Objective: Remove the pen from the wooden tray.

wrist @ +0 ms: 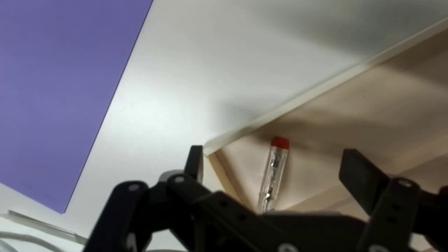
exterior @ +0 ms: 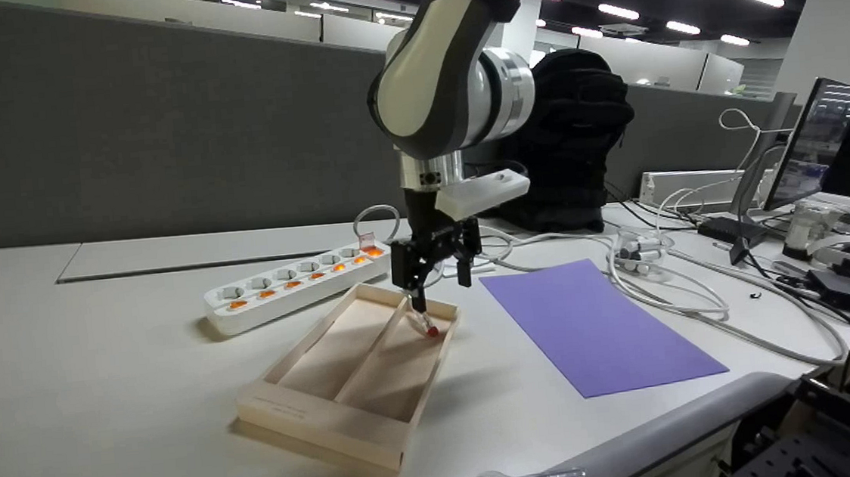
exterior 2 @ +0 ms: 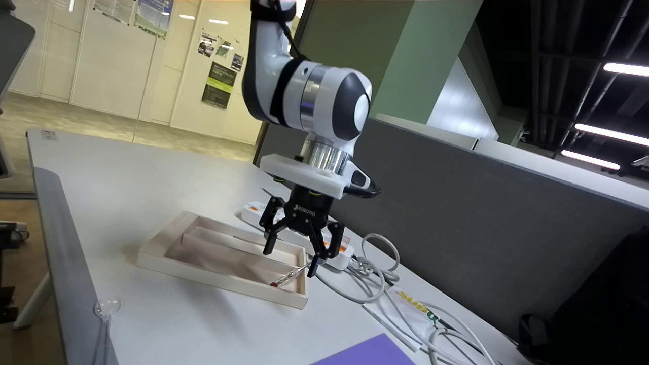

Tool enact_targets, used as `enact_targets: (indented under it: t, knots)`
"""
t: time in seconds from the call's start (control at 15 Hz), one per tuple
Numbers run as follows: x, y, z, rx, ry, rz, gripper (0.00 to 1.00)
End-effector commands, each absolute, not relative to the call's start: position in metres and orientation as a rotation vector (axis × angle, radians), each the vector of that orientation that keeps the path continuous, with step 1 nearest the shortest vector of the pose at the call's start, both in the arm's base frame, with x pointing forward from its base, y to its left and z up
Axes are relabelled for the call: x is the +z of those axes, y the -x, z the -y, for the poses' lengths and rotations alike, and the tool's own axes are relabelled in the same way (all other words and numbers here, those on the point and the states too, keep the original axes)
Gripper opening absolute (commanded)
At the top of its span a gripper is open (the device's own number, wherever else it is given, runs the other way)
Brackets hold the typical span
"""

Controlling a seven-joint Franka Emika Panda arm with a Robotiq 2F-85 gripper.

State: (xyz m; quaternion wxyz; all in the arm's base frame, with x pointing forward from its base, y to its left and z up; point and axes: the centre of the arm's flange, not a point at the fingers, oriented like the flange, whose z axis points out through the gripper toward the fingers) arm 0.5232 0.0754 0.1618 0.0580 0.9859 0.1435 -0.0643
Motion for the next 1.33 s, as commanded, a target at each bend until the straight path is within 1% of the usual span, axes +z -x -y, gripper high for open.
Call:
enact_targets:
  t: [0.0, 0.53, 0.93, 1.0, 1.07, 1.13, 1.2, 1.27]
  knots:
    - [0.154, -0.530, -0.084, -0.140, -2.998, -0.526, 1.00]
    - [0.134, -0.523, -0.092, -0.154, -2.988, -0.649, 1.00]
    - [0.123, -0.523, -0.092, -0.086, -2.990, -0.653, 1.00]
    - [0.120, -0.523, -0.092, -0.081, -2.991, -0.648, 0.98]
    - [0.118, -0.523, -0.092, -0.081, -2.995, -0.647, 0.74]
    - [0.117, -0.523, -0.091, -0.078, -2.998, -0.646, 0.74]
    - [0.115, -0.522, -0.091, -0.075, -3.000, -0.644, 0.70]
    - [0.116, -0.522, -0.091, -0.070, -3.003, -0.644, 0.61]
